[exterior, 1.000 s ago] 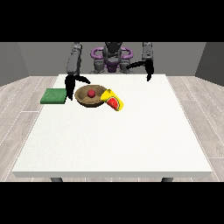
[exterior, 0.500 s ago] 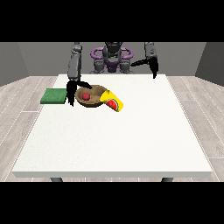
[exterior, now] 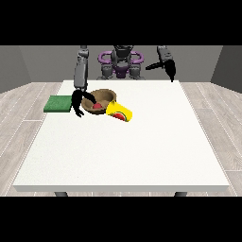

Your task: Pick the cup and pour the ball into the bowl, then pick the bowl and place it on the pad

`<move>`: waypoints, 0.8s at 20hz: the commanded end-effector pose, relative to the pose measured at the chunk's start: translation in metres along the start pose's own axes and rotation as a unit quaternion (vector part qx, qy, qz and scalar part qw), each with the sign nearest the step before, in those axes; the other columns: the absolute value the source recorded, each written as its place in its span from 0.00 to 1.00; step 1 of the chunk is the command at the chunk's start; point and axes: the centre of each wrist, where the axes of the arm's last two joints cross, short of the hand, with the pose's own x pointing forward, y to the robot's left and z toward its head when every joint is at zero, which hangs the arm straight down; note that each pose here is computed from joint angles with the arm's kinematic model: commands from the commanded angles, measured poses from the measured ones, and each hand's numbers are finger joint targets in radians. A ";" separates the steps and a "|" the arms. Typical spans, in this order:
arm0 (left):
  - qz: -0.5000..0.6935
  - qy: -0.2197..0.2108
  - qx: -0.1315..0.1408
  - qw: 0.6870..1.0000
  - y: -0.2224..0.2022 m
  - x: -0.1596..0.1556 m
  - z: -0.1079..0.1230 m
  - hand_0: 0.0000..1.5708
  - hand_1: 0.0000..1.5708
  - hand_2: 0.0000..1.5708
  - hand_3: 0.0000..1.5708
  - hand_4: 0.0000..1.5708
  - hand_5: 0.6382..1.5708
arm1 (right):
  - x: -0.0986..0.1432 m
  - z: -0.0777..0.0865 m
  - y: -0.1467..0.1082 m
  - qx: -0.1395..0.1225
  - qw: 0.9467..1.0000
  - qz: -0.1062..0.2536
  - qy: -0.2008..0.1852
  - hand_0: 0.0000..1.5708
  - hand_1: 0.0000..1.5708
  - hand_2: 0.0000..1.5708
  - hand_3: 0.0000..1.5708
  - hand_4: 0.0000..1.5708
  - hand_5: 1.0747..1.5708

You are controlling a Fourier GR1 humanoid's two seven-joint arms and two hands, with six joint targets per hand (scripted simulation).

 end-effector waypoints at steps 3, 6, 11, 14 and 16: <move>0.003 -0.017 -0.027 0.999 -0.007 0.008 -0.007 0.00 0.00 0.00 0.00 0.38 0.97 | -0.030 0.026 -0.019 -0.056 0.973 0.208 0.085 1.00 1.00 1.00 0.96 0.60 0.96; 0.018 0.014 -0.028 0.999 -0.008 -0.005 0.000 0.00 0.00 0.00 0.00 0.49 0.93 | -0.022 0.019 -0.028 -0.079 0.959 0.249 0.112 1.00 1.00 1.00 0.89 0.58 0.99; 0.026 0.081 0.011 0.996 0.025 -0.046 0.020 0.00 0.00 0.00 0.00 0.61 0.84 | 0.017 -0.015 0.009 -0.071 0.949 0.266 0.153 1.00 1.00 1.00 0.60 0.55 0.99; 0.030 0.145 0.043 0.988 0.041 -0.082 0.066 0.00 0.00 0.00 0.00 0.63 0.84 | 0.013 -0.009 0.023 -0.038 0.942 0.278 0.186 1.00 1.00 1.00 0.62 0.52 0.99; 0.030 0.168 0.060 0.984 0.054 -0.088 0.063 0.00 0.00 0.00 0.00 0.64 0.83 | 0.052 -0.035 0.045 -0.026 0.940 0.283 0.191 1.00 1.00 1.00 0.57 0.51 0.99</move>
